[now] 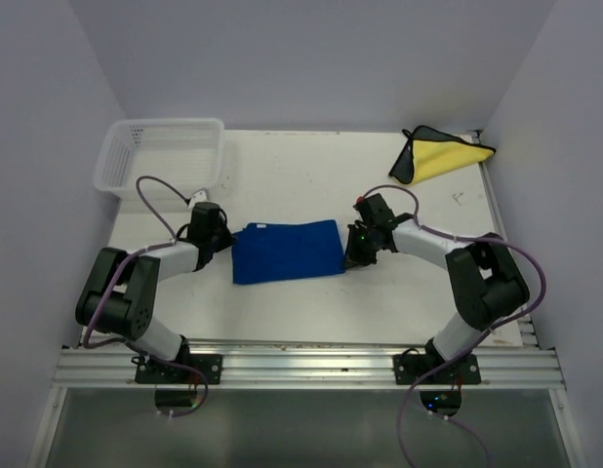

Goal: Roll the towels
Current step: Fold the towel

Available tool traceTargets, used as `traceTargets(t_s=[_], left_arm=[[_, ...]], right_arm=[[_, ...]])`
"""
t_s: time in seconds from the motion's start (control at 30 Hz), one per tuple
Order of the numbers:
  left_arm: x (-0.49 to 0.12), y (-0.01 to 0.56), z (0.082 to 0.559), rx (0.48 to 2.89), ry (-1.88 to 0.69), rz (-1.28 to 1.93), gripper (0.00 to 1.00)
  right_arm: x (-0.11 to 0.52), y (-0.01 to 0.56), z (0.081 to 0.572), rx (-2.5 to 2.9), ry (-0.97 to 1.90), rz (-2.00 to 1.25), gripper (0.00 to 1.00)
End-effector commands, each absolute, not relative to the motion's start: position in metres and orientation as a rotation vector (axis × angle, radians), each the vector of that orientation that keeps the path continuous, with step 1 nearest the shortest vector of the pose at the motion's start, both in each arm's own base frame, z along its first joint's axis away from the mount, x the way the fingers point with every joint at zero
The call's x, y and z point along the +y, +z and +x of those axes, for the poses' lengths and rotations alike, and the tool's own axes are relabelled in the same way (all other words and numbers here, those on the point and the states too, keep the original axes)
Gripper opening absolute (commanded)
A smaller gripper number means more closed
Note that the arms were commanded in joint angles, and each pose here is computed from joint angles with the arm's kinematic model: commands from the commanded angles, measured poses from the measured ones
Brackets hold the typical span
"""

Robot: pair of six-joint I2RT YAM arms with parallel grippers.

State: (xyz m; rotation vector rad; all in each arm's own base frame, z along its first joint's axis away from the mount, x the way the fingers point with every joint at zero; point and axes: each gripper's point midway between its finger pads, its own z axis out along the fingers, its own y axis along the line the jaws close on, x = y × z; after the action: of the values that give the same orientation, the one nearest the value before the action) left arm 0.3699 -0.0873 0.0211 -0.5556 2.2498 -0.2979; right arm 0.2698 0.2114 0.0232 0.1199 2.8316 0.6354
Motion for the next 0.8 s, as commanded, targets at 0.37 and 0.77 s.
traceTargets(t_s=[0.37, 0.77], left_arm=[[-0.098, 0.144, 0.376, 2.018, -0.435, -0.478, 0.39], [-0.311, 0.177, 0.418, 2.095, -1.006, -0.149, 0.44]], right_arm=[[0.176, 0.032, 0.249, 2.828, 0.435, -0.056, 0.00], [0.172, 0.026, 0.253, 2.655, 0.488, 0.238, 0.00]])
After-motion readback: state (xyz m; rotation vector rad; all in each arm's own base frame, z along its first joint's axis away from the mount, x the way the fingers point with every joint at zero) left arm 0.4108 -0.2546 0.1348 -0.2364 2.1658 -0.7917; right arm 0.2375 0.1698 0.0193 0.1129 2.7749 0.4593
